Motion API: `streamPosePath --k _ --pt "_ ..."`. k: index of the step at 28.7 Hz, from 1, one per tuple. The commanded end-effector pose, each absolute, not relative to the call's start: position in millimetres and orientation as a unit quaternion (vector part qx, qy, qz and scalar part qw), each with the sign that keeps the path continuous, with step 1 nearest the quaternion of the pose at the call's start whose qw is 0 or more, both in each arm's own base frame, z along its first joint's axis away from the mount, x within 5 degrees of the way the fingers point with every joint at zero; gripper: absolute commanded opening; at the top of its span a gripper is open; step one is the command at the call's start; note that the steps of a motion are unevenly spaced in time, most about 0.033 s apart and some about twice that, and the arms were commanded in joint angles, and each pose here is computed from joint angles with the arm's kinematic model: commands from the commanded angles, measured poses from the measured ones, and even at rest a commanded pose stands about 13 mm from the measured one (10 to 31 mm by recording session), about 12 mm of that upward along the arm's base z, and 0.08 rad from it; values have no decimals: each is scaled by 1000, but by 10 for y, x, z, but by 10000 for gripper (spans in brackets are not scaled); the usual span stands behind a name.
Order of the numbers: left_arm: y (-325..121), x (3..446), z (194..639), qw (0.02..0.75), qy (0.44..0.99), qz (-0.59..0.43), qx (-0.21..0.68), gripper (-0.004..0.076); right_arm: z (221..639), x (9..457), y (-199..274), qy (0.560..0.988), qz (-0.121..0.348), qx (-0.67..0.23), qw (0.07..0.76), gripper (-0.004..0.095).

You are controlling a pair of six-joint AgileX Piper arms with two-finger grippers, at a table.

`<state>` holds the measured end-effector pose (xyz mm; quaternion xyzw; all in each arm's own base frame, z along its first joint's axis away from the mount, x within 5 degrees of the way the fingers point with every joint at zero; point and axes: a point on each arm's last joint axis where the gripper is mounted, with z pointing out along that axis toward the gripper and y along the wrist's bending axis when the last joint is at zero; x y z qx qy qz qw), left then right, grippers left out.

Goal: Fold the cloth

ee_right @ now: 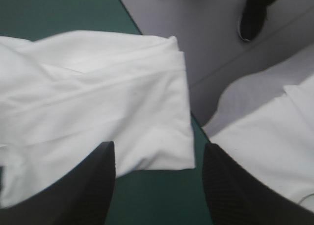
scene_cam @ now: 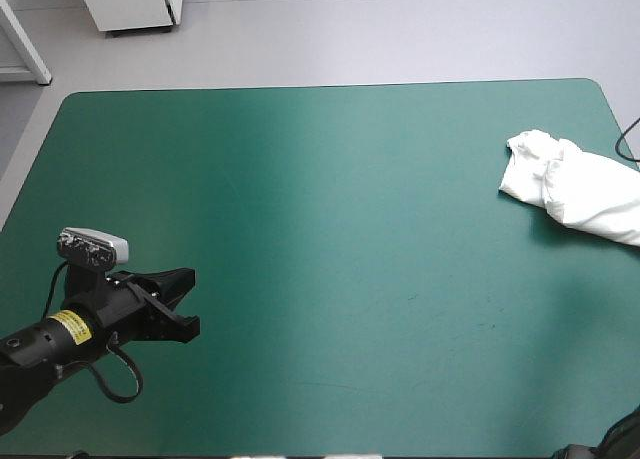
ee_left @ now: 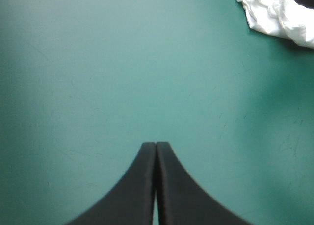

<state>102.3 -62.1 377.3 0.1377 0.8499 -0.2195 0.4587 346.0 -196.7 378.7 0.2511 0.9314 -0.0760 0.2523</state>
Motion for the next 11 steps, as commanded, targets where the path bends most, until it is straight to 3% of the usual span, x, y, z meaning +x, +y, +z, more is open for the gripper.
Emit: streamPosePath --k 1,6,11 --pt "-627 1044 3908 496 827 -233 130 -9 4429 3154 -1660 906 -32 224 358 476" --pt "-630 1043 3910 500 823 -225 146 -9 4953 2781 -1186 882 5 171 439 439" --pt "-632 1043 3913 507 818 -211 170 -9 5269 2272 -267 871 46 21 489 440"
